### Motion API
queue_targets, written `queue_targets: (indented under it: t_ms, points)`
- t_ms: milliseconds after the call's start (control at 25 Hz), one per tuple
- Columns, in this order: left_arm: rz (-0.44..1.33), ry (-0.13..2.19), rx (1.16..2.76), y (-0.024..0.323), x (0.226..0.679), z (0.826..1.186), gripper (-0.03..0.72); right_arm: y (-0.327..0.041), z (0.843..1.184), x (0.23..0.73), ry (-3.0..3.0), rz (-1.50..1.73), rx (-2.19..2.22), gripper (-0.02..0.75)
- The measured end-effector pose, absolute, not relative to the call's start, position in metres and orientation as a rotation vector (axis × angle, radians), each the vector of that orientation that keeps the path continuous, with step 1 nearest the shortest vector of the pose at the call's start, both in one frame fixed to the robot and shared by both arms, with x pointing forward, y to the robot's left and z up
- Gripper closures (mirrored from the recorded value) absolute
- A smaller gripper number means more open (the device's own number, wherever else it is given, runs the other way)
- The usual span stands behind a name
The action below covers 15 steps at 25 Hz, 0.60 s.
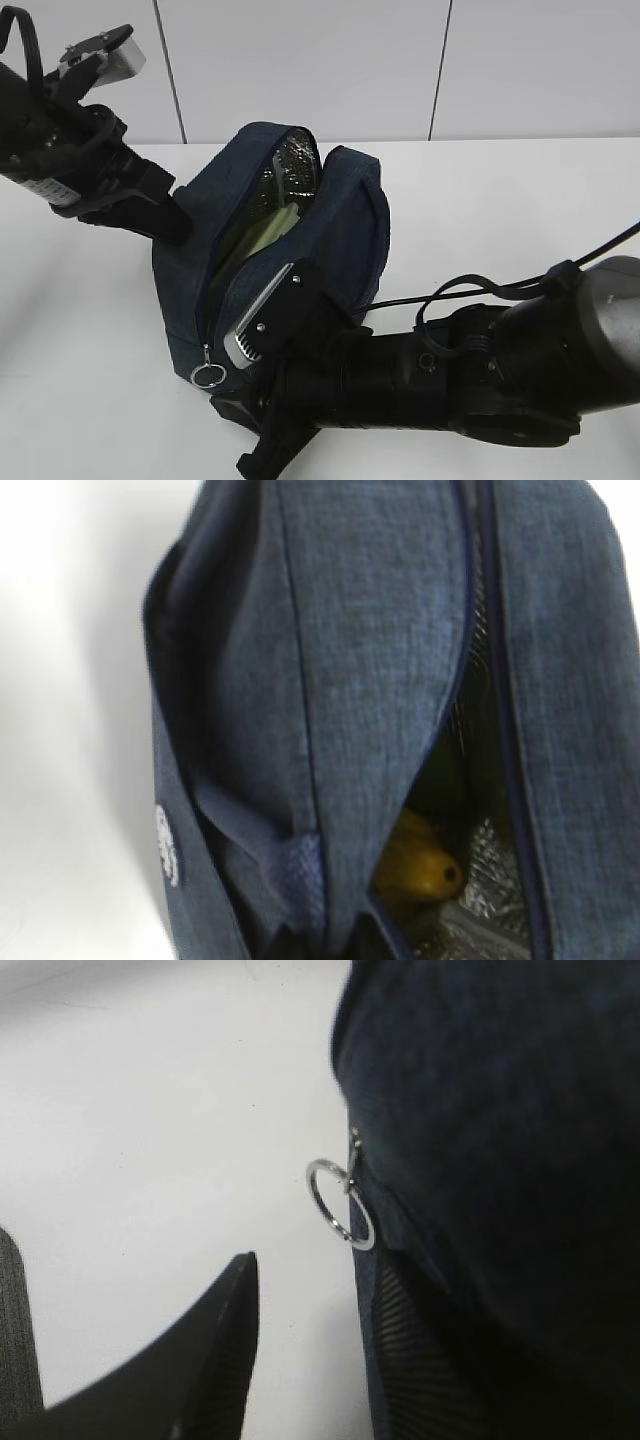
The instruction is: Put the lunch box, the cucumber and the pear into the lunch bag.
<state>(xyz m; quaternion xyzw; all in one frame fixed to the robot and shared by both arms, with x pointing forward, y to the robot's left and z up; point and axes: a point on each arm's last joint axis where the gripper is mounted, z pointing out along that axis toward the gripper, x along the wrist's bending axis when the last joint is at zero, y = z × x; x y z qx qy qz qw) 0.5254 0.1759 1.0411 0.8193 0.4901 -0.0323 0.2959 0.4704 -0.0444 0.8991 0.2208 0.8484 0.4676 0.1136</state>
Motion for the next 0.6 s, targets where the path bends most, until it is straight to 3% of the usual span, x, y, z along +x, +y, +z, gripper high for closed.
queue_targets:
  t_ms: [80, 280, 400, 600]
  points:
    - [-0.105, 1.295, 2.192, 0.176, 0.522, 1.043, 0.562, -0.045, 0.899, 0.47, 2.489, 1.368, 0.648, 0.422]
    - [-0.081, 1.273, 2.183, 0.178, 0.517, 1.052, 0.235, -0.045, 0.899, 0.47, 2.49, 1.366, 0.649, 0.422]
    - [-0.092, 1.262, 2.195, 0.178, 0.513, 1.056, 0.19, -0.045, 0.899, 0.47, 2.49, 1.366, 0.649, 0.422]
    - [-0.06, 1.249, 2.207, 0.185, 0.495, 1.046, 0.197, -0.045, 0.899, 0.47, 2.492, 1.361, 0.651, 0.422]
